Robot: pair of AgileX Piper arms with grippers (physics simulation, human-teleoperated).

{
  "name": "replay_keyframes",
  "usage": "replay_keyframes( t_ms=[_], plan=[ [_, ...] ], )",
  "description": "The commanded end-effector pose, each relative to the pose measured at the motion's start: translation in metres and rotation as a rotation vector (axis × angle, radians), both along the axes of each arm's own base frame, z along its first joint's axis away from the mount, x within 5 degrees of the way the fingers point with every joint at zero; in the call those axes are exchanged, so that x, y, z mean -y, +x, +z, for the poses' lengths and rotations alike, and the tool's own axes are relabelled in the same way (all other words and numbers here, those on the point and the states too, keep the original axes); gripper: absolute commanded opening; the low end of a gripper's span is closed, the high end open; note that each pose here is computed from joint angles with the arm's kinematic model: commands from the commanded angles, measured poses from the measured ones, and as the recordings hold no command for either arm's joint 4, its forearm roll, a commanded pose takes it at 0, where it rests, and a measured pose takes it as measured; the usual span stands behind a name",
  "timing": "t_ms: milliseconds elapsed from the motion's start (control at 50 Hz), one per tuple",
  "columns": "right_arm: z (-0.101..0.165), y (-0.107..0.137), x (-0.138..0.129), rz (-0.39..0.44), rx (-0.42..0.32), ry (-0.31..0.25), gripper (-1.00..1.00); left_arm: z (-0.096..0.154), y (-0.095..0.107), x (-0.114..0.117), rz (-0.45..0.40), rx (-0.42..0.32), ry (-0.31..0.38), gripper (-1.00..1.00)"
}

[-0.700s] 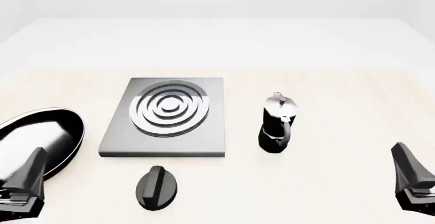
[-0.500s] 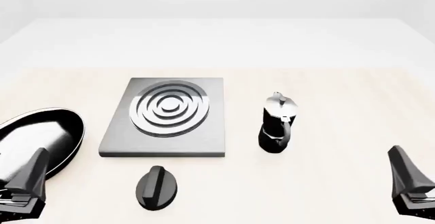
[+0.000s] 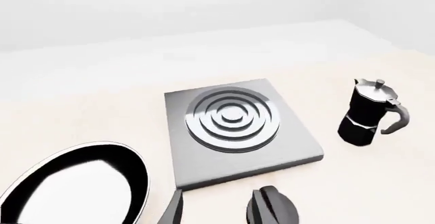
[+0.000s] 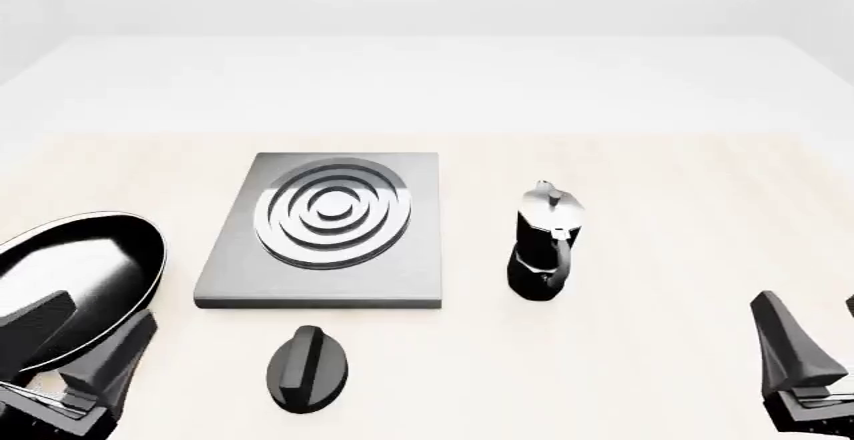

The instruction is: Turn on the stove and put the frying pan on it.

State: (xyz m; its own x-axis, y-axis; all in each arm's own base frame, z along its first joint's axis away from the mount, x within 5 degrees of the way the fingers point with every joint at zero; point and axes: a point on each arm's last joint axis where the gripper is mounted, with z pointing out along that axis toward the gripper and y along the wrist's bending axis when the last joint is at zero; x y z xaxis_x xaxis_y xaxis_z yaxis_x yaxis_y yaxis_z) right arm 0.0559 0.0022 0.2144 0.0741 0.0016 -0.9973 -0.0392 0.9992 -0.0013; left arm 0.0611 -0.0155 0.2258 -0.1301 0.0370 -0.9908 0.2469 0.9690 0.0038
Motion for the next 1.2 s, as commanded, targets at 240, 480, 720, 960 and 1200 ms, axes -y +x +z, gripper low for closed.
replay_keyframes(
  t_ms=[240, 480, 720, 960, 1200],
  plan=[
    [0.001, -0.001, -0.002, 0.032, -0.002, -0.010, 1.00, -0.005, 0.010, 0.025, -0.252, -0.316, 0.088, 1.00],
    [0.003, -0.001, -0.002, 0.042, -0.004, -0.009, 1.00, -0.017, 0.009, 0.032, -0.315, -0.403, 0.089, 1.00],
    [0.006, -0.001, -0.002, 0.044, -0.001, -0.010, 1.00, -0.032, 0.017, 0.043, -0.343, -0.442, 0.090, 1.00],
    [0.006, -0.002, -0.002, 0.045, -0.002, -0.009, 1.00, -0.051, 0.027, 0.050, -0.346, -0.459, 0.108, 1.00],
    [0.006, -0.001, -0.002, 0.045, -0.007, -0.004, 1.00, -0.074, 0.043, 0.060, -0.332, -0.474, 0.111, 1.00]
  ],
)
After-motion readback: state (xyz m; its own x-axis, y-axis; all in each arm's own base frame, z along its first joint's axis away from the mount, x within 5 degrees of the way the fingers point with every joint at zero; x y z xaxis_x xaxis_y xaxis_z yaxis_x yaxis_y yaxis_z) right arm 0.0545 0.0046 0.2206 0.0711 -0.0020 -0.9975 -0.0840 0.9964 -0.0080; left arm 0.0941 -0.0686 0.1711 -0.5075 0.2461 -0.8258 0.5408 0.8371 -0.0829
